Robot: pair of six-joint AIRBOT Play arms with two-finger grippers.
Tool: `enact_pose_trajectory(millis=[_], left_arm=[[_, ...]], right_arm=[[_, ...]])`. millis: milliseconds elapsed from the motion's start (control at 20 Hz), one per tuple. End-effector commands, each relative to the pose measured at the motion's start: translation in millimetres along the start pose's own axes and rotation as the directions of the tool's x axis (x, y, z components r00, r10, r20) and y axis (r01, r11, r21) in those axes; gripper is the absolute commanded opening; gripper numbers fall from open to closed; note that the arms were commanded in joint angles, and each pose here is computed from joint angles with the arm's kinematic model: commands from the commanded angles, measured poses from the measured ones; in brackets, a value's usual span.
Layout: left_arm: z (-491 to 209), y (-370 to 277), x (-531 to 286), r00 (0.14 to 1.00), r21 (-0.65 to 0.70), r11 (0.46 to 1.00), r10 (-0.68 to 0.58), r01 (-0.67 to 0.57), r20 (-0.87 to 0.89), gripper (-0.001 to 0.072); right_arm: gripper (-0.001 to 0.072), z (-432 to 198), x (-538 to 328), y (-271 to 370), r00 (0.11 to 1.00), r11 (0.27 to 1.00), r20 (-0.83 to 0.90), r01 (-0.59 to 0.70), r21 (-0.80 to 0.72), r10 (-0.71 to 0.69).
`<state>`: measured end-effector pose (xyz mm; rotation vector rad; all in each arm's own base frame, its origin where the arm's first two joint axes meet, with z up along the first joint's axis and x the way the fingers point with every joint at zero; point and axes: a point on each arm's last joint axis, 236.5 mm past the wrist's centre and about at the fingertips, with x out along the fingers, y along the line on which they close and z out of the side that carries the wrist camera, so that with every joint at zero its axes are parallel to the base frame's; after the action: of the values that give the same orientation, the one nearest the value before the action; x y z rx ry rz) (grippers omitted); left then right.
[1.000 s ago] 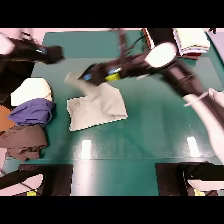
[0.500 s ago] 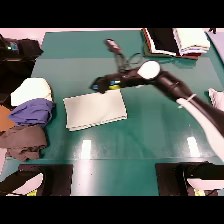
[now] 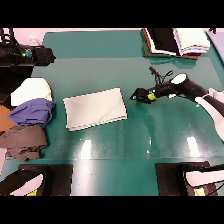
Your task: Fold the shirts.
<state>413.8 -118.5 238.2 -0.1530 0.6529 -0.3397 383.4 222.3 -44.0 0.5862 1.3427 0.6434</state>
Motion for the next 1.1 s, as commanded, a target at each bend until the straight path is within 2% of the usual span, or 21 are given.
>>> enact_pose_trajectory(millis=[0, 150, 250, 300, 400, 550, 750, 900, 1050], left_arm=[[1.6, -1.8, 0.5, 1.000, -0.001, 1.000, -0.005, 0.005, 0.009, 0.0024], [1.3, -4.4, 0.4, 1.000, -0.008, 1.000, -0.016, 0.016, 0.008, 0.0024], [1.3, -9.6, 0.4, 0.999, -0.022, 0.999, -0.038, 0.039, 0.008, 0.0024], [1.2, -13.6, 0.3, 0.998, -0.032, 0.998, -0.055, 0.056, 0.008, 0.0023], [1.9, -23.0, -0.2, 0.995, -0.058, 0.994, -0.096, 0.096, 0.011, 0.0023], [-10.6, -45.3, 5.9, 0.989, -0.043, 0.989, -0.144, 0.143, -0.021, 0.0023], [-31.2, -104.7, 10.7, 0.968, 0.042, 0.968, -0.243, 0.246, -0.065, 0.0023], [-33.4, -132.3, 8.4, 0.954, 0.072, 0.952, -0.293, 0.297, -0.056, 0.0023], [-31.5, -138.1, 7.4, 0.950, 0.062, 0.948, -0.309, 0.311, -0.045, 0.0023]], right_arm=[[0.0629, -12.5, 40.2, 9.0, 0.992, 0.994, -0.081, -0.095, 0.062, 0.100], [0.0621, -14.0, 77.8, 37.2, 0.984, 0.993, -0.141, -0.113, -0.022, 0.108], [0.0463, -10.0, 100.3, 55.3, 0.982, 0.989, -0.152, -0.123, -0.080, 0.110], [0.0351, -6.3, 108.2, 62.4, 0.983, 0.987, -0.148, -0.125, -0.105, 0.109], [0.0016, 7.4, 113.5, 76.8, 0.987, 0.975, -0.119, -0.131, -0.178, 0.111], [0.0014, 39.4, 85.5, 90.9, 0.993, 0.961, -0.033, -0.119, -0.250, 0.115], [0.0014, 81.4, -16.3, 55.5, 0.989, 0.950, 0.144, 0.064, -0.305, -0.021], [0.0014, 92.8, -120.5, -6.1, 0.939, 0.955, 0.306, 0.221, -0.197, -0.154], [0.0014, 88.1, -233.7, -77.8, 0.826, 0.942, 0.480, 0.336, 0.002, -0.296]])
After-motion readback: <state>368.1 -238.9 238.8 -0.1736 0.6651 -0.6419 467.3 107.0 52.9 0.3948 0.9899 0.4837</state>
